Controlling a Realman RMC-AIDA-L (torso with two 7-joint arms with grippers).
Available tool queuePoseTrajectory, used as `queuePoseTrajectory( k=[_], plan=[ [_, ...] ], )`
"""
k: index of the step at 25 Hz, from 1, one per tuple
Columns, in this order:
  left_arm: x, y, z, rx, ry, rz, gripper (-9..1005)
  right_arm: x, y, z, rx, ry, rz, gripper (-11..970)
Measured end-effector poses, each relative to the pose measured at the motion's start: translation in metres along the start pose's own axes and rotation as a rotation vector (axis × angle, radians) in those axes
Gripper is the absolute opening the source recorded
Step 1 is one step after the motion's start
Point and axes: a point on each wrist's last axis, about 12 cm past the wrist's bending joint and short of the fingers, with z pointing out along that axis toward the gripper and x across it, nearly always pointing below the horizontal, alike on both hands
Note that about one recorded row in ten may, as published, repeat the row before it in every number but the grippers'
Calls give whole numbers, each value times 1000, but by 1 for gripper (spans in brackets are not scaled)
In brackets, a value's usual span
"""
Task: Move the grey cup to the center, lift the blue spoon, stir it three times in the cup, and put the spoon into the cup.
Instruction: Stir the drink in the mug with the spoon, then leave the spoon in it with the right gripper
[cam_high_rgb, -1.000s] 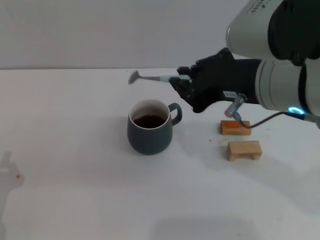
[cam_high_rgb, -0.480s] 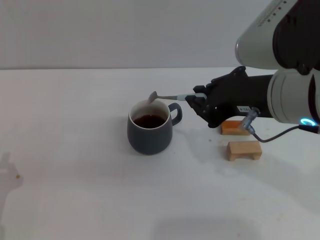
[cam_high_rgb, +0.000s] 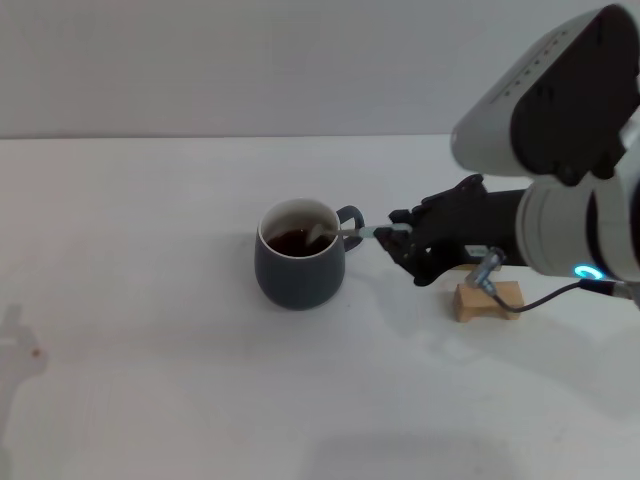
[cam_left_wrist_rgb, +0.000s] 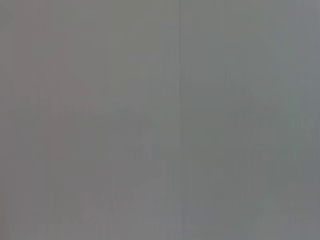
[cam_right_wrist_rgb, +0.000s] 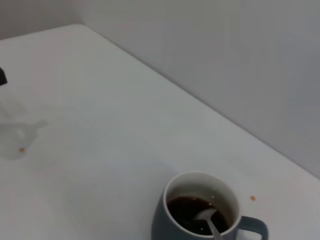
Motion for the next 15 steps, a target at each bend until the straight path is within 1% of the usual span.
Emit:
queuePoseTrajectory(
  k=[15],
  plan=[
    [0,1,-2,-4,0,1,-2,-4,4,33,-38,37,-38,157]
  ],
)
